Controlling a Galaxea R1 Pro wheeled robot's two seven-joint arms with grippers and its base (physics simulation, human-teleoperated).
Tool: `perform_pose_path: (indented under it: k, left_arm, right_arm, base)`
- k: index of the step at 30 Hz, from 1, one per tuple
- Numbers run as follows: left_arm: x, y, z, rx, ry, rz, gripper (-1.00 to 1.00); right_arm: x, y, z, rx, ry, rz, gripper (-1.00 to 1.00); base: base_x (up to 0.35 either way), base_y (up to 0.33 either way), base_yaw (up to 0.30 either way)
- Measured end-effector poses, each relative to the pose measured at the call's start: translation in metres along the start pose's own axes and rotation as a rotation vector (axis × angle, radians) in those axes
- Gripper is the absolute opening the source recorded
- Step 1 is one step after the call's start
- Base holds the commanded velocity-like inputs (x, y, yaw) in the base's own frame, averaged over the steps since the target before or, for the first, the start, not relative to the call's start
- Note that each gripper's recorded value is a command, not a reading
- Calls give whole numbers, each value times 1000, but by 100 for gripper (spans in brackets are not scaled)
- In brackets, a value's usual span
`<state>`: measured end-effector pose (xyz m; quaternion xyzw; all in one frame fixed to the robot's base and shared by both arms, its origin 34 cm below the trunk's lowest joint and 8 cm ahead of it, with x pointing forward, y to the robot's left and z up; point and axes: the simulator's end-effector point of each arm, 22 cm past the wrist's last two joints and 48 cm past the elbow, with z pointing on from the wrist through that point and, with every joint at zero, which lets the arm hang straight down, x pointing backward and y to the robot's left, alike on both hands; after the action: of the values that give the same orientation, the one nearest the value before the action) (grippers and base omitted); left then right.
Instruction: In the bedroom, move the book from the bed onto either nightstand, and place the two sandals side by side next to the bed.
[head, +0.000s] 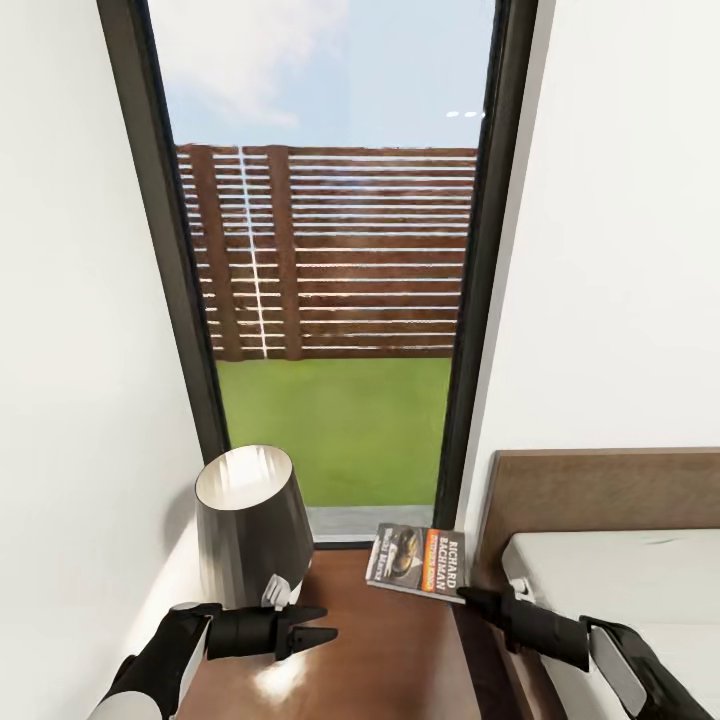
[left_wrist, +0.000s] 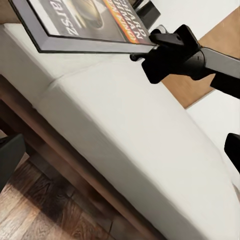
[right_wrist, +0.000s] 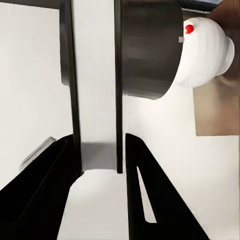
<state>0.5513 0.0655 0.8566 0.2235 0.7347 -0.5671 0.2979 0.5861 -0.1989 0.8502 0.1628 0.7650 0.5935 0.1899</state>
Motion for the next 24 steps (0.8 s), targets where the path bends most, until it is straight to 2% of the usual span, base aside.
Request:
perform_pose_path:
  k: [3, 4, 7, 11, 24]
  left_arm:
    - [0, 0, 0, -1, -2, -1, 100]
    - [0, 0, 0, -1, -2, -1, 100]
    - [0, 0, 0, 0, -2, -1, 100]
    - [0, 0, 0, 0, -3, -1, 100]
    - [0, 1, 0, -6, -3, -3, 100]
  right_arm:
    - [16, 6, 25, -32, 21, 23, -100]
    - [26, 5, 39, -27, 34, 32, -100]
    - [39, -16, 56, 76, 50, 35, -100]
    - [44, -25, 62, 125, 54, 44, -100]
    - [44, -26, 64, 132, 53, 50, -100]
  base:
    - [0, 0, 0]
    - [0, 0, 0]
    - [0, 0, 0]
    - [0, 0, 0]
    - [0, 0, 0]
